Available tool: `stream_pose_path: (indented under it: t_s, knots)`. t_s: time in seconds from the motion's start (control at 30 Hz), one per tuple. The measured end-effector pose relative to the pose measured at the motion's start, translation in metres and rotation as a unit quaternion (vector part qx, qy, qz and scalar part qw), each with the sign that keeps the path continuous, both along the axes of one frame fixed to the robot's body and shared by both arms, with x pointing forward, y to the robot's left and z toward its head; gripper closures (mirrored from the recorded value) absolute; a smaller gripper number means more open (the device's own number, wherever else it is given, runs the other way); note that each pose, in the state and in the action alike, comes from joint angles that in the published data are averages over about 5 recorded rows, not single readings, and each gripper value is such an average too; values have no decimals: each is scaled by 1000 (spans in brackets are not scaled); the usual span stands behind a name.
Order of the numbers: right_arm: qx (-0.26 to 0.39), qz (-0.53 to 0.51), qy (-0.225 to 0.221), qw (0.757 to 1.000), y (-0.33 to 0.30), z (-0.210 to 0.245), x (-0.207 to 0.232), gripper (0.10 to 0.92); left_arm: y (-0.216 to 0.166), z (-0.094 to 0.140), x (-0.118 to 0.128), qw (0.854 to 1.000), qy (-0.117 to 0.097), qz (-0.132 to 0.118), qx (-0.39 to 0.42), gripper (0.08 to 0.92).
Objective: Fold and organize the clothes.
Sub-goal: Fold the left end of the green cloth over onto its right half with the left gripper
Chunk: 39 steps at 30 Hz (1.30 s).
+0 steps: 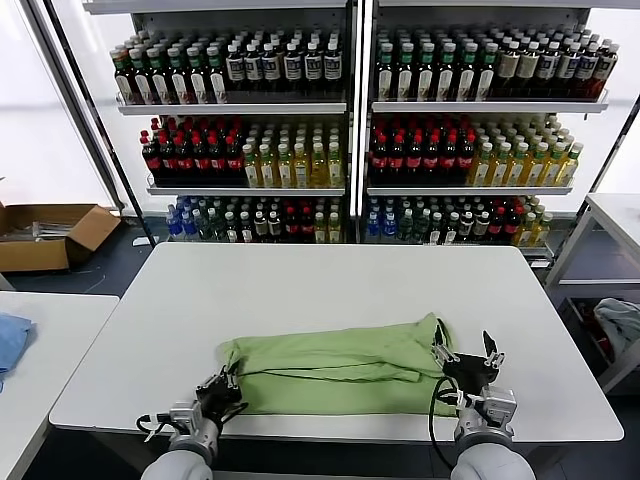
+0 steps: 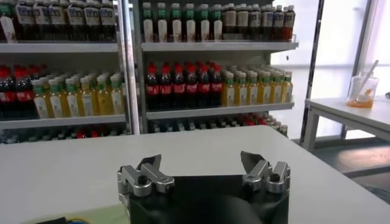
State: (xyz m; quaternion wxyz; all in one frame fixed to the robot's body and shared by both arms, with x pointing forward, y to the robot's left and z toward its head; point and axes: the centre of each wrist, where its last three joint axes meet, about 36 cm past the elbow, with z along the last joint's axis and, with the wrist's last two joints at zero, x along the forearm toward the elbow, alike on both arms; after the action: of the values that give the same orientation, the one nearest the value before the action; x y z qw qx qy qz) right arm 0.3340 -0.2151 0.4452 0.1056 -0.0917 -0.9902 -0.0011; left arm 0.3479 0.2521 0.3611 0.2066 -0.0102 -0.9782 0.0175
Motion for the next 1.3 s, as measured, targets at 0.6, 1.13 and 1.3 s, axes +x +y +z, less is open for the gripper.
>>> stream_pose_path:
  t_s: [0.6, 1.13, 1.3]
  knots:
    - [3, 0, 0, 1000, 6, 1, 5, 200, 205, 109, 23, 975, -70, 100, 186, 884]
    - [-2, -20, -5, 1000, -8, 4, -14, 200, 82, 77, 27, 989, -52, -1, 136, 884]
    - [-4, -29, 2, 1000, -13, 2, -20, 200, 36, 64, 28, 993, -39, -33, 108, 884]
